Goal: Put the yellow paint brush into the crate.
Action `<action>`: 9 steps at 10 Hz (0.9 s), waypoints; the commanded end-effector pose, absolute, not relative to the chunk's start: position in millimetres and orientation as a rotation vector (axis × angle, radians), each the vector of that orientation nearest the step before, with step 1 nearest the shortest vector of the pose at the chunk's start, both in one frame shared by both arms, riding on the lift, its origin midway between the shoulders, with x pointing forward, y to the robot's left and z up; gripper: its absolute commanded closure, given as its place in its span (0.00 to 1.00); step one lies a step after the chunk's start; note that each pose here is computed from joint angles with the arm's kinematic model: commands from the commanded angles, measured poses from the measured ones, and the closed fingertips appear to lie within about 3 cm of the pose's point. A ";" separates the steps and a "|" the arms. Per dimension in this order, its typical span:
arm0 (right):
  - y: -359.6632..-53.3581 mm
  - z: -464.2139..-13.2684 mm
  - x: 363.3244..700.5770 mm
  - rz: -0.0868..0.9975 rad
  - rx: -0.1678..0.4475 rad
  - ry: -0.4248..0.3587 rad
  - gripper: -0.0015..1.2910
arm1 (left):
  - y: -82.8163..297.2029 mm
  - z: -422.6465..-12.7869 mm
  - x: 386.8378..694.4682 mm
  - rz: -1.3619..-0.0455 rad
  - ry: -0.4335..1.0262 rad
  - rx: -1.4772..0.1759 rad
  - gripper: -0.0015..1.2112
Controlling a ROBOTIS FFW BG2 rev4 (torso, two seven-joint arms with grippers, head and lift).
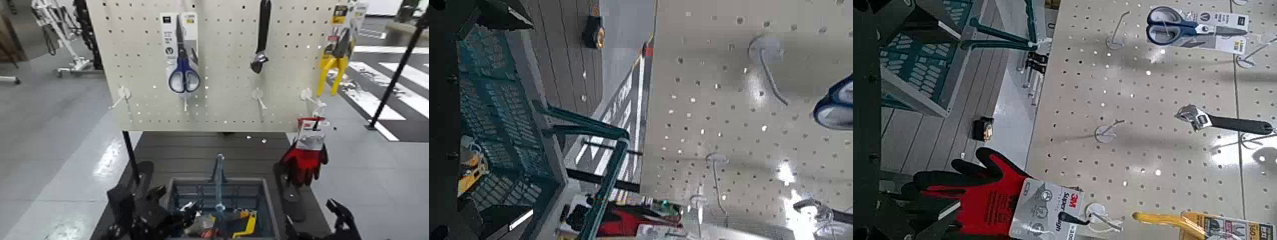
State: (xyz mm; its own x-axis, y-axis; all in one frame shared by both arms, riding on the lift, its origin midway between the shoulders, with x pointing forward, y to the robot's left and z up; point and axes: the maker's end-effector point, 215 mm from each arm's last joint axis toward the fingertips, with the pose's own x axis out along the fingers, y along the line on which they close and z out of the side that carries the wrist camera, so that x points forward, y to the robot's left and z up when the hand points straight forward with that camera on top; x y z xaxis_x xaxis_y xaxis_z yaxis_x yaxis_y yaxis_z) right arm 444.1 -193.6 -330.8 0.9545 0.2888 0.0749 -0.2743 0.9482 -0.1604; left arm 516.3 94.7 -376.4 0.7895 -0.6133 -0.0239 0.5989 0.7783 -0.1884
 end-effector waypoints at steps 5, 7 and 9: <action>-202.6 -333.6 438.7 0.275 -0.139 -0.085 0.11 | 123.1 -375.8 481.2 -0.408 -0.026 -0.115 0.00; -204.4 -333.2 437.7 0.271 -0.141 -0.086 0.11 | 128.9 -370.2 475.6 -0.382 -0.039 -0.072 0.00; -206.0 -332.9 436.6 0.266 -0.142 -0.086 0.11 | 145.0 -368.6 468.4 -0.327 -0.060 -0.043 0.00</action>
State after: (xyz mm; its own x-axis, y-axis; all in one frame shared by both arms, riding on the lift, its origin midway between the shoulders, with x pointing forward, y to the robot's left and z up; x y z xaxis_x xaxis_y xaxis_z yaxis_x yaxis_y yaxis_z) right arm 437.0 -205.8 -333.0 0.9609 0.2688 0.0660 -0.2565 0.9545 -0.1519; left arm 470.6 142.3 -368.0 0.9432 -0.3255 0.0663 0.3284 0.9438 -0.0378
